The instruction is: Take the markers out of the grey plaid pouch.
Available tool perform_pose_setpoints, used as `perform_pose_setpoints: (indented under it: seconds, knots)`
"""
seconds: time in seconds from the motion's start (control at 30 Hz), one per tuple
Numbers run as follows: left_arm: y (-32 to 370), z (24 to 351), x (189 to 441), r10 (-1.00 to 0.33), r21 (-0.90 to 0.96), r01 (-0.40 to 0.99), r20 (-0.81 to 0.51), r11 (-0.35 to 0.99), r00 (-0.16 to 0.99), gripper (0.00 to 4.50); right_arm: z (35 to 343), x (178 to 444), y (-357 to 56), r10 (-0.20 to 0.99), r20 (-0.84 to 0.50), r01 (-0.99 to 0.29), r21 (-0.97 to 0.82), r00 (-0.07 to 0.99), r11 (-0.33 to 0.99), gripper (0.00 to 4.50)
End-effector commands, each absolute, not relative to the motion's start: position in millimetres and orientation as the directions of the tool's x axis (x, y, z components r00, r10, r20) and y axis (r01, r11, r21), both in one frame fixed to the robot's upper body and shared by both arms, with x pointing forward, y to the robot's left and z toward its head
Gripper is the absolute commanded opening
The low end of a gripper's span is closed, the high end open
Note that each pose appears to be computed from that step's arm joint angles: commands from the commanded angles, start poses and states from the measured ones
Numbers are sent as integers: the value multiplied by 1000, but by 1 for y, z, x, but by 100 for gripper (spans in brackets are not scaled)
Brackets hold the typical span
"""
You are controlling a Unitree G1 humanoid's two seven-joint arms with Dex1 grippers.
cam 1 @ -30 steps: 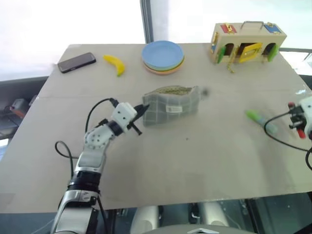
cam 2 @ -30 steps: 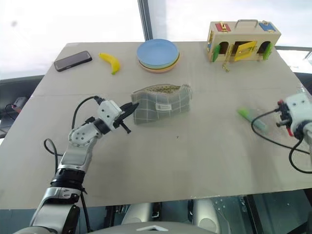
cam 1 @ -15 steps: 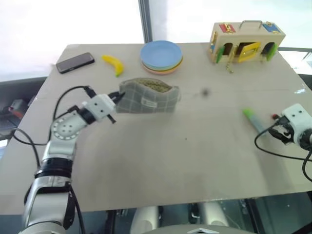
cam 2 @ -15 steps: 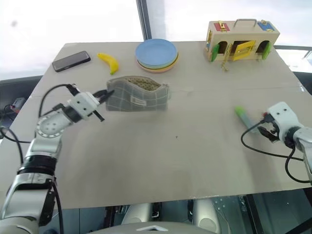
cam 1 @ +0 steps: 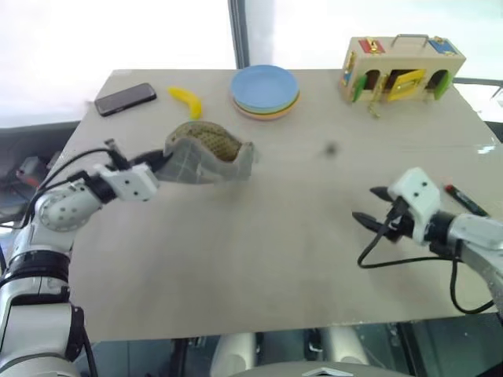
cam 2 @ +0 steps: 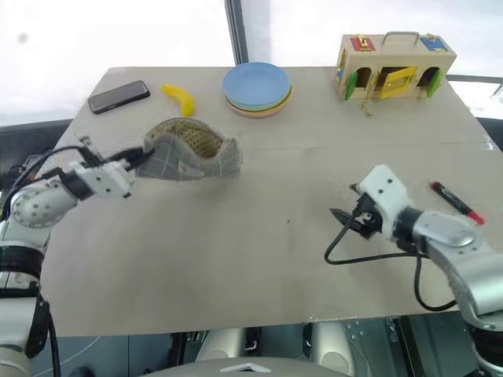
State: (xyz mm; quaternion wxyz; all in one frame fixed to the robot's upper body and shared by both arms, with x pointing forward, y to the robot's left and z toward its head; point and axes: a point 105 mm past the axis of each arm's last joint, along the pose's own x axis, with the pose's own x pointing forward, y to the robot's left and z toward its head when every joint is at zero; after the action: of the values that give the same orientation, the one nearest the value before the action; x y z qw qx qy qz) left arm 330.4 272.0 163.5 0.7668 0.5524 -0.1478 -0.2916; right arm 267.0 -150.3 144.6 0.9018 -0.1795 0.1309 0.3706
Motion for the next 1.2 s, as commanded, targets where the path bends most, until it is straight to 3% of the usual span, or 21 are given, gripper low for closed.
perform_pose_setpoints:
  seconds: [0.03, 0.23, 0.43, 0.57, 0.6, 0.63, 0.7, 0.83, 0.9, 1.2]
  knots:
    - [259, 145, 315, -675, 902, 375, -142, 213, 724, 0, 145, 260, -143, 645, -361, -735, -234, 674, 637, 358]
    - [243, 125, 304, -715, 861, 467, -198, 200, 671, 0, 137, 254, -136, 678, -380, -772, -208, 629, 600, 358]
    - [241, 129, 311, -703, 870, 456, -205, 187, 681, 0, 133, 254, -133, 683, -390, -782, -208, 618, 588, 358]
    - [249, 136, 316, -685, 821, 492, -181, 289, 706, 0, 129, 254, -135, 676, -401, -781, -219, 619, 585, 358]
    - [250, 140, 317, -683, 812, 489, -160, 320, 713, 63, 128, 253, -137, 670, -406, -778, -223, 622, 588, 363]
    - [251, 144, 316, -680, 780, 501, -136, 374, 721, 82, 127, 253, -140, 663, -408, -773, -224, 628, 594, 363]
    - [248, 144, 305, -707, 643, 606, -138, 469, 693, 166, 126, 250, -148, 642, -415, -758, -240, 644, 606, 363]
    - [239, 147, 267, -750, 339, 741, -132, 580, 648, 166, 118, 241, -176, 576, -441, -709, -241, 688, 663, 363]
    - [239, 145, 254, -736, 264, 746, -156, 611, 658, 170, 114, 234, -188, 545, -453, -684, -235, 706, 691, 447]
    - [241, 113, 202, -679, 131, 716, -239, 686, 694, 170, 108, 191, -245, 406, -501, -585, -277, 765, 762, 447]
